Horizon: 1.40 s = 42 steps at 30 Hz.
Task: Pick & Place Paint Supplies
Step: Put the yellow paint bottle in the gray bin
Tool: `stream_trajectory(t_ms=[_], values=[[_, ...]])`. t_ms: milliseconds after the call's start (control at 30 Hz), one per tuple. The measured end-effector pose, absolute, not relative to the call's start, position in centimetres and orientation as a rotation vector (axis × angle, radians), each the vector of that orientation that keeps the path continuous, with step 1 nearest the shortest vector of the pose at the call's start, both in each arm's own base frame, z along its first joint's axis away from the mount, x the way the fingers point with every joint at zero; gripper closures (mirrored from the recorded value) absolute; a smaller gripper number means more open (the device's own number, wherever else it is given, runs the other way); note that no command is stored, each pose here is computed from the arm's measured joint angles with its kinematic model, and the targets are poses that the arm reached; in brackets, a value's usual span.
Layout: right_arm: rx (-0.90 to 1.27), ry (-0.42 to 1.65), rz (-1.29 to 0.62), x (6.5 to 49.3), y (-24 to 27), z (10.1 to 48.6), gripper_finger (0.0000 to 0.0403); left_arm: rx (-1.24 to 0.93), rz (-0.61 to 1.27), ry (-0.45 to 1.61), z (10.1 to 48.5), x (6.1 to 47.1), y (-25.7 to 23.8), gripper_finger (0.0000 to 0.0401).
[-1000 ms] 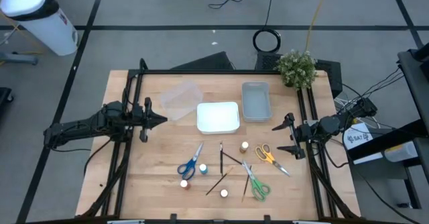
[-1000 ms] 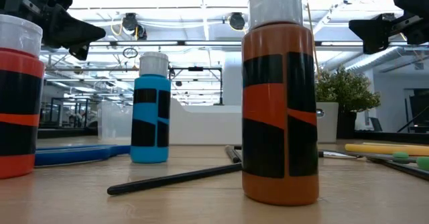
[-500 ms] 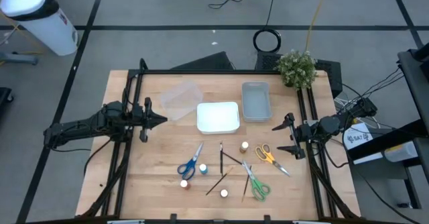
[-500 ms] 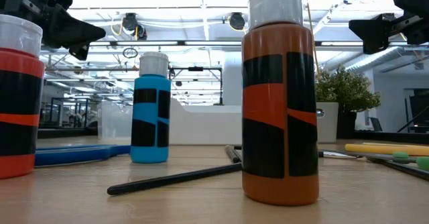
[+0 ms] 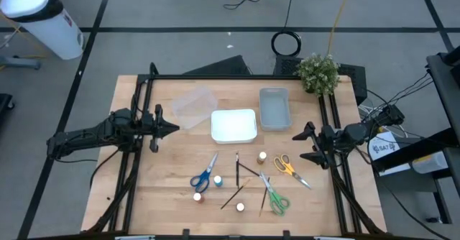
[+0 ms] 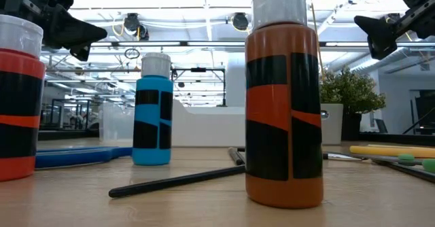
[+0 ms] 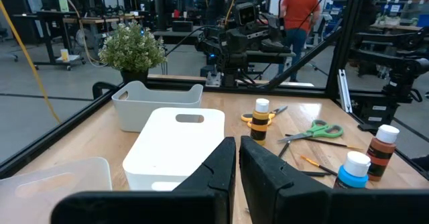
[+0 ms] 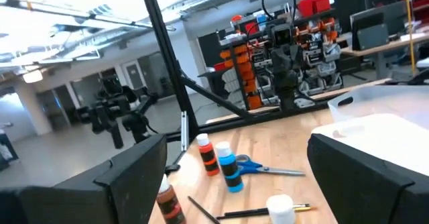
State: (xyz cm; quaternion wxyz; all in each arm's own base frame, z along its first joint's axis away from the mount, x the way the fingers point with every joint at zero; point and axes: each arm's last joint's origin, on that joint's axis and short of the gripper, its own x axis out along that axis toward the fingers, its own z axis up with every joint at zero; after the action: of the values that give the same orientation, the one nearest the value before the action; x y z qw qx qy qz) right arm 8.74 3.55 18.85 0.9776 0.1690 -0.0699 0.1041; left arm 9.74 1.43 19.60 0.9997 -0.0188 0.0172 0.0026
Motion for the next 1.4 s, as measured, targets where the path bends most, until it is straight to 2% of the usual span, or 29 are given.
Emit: stream_trajectory(t_ms=[533,633,800,933,1033,1133,1400], values=[[0.377,-0.171,0.213,8.7,3.5,19.2,0.0058,-0.037,0.005,0.034,19.6,9.7,1.4,0.0370],[0.363,-0.221,0.165,8.6,3.3,19.6,0.0058,-0.038,0.005,0.034,19.6,9.7,1.4,0.0370],[0.260,-0.270,0.017,8.6,2.9,19.9,0.0059,-0.038,0.005,0.034,19.6,9.7,1.4,0.0370],[0.030,-0.284,0.089,8.9,3.4,20.1,0.0062,-0.037,0.005,0.034,19.6,9.7,1.4,0.0370],[-0.080,-0.222,0.113,9.8,3.9,19.6,0.0062,-0.038,0.005,0.034,19.6,9.7,1.4,0.0370],[-0.131,-0.088,0.037,10.8,4.2,18.3,0.0062,-0.038,0.005,0.034,19.6,9.7,1.4,0.0370],[-0.015,0.226,-0.075,12.7,4.8,14.6,0.0062,-0.038,0.005,0.034,19.6,9.7,1.4,0.0370]])
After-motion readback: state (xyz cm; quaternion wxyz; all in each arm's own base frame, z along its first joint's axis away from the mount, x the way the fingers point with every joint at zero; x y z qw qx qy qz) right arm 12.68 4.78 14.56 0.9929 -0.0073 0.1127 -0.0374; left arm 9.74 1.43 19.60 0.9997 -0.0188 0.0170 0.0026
